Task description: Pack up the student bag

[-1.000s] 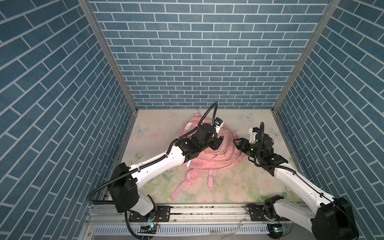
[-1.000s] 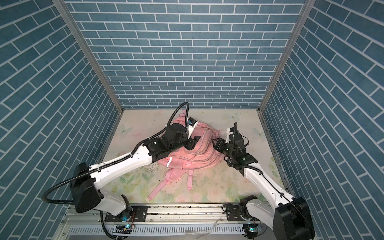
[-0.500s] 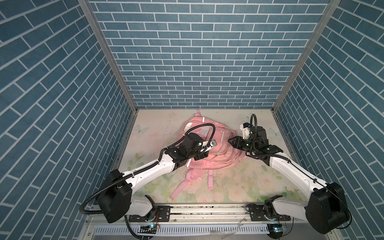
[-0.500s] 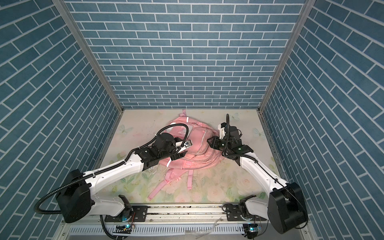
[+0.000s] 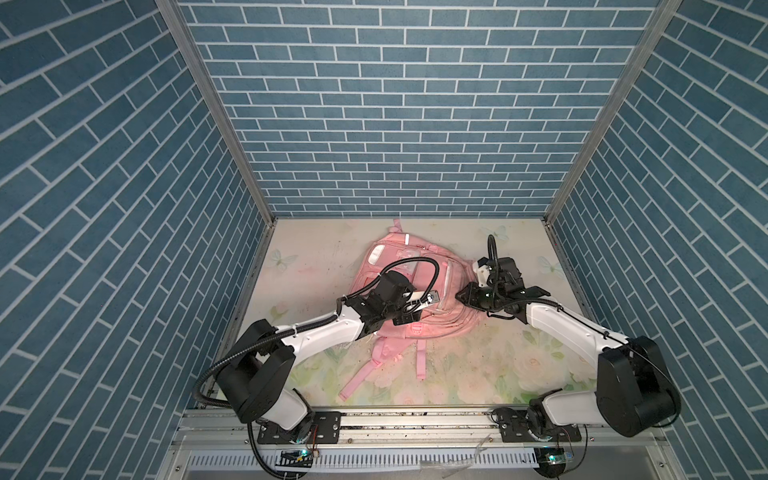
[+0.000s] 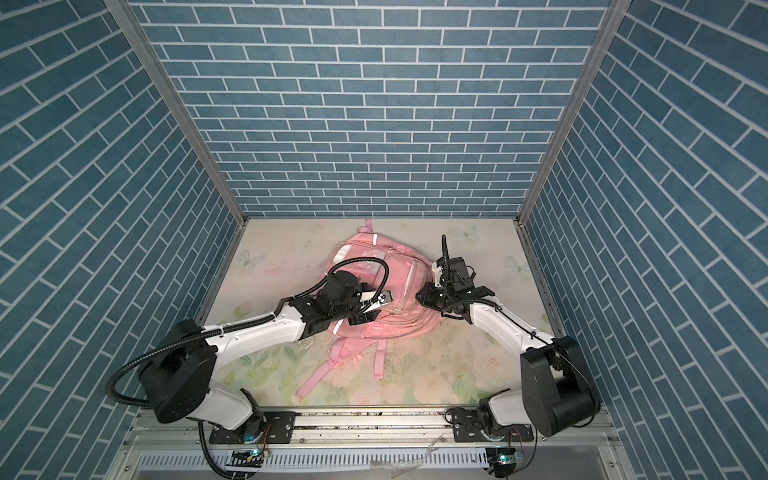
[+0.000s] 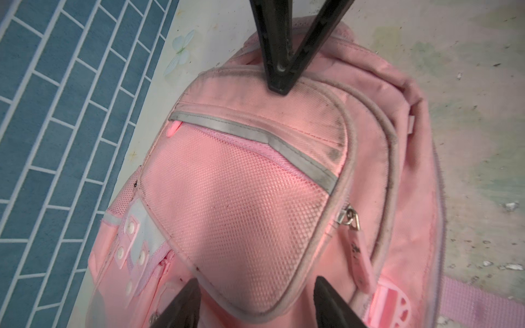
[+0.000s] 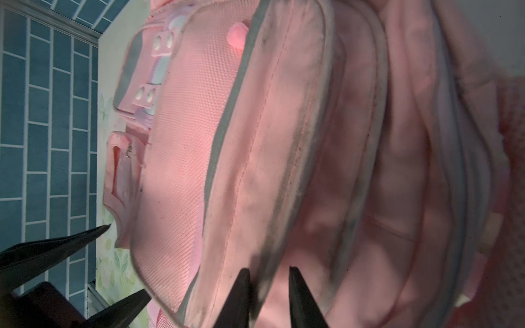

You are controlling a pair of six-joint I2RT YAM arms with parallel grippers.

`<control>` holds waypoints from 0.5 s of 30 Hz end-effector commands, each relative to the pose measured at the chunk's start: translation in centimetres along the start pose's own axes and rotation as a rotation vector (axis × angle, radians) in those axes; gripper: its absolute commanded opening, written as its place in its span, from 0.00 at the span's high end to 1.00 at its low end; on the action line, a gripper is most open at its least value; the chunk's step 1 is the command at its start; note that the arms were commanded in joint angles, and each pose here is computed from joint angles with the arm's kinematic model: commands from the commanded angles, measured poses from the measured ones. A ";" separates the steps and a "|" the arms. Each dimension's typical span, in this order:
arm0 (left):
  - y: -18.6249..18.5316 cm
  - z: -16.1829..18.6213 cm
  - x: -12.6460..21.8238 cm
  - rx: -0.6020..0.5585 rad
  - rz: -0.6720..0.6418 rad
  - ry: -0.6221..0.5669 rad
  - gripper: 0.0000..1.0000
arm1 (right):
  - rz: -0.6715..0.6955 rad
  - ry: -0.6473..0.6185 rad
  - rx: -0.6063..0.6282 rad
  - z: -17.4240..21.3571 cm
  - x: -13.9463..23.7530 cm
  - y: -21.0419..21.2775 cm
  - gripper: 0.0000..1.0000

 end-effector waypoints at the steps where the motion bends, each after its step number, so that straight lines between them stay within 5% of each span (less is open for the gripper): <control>1: 0.0 -0.1 -0.6 0.023 -0.035 -0.018 0.35 | -0.018 -0.006 0.027 -1.1 -0.4 0.3 0.77; 15: -4.3 -2.3 -1.1 0.198 0.104 -0.089 0.39 | -0.058 -0.016 0.027 -3.8 -1.2 -1.7 0.92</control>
Point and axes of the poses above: each gripper's point midway between its finger pads, its own x axis back along the fingers, its own y axis along the line the jaws close on, z = x × y, the point moved 4 cm from there along x, back along the fingers, and after that the axes turned 4 degrees about x, right-handed, at the moved point
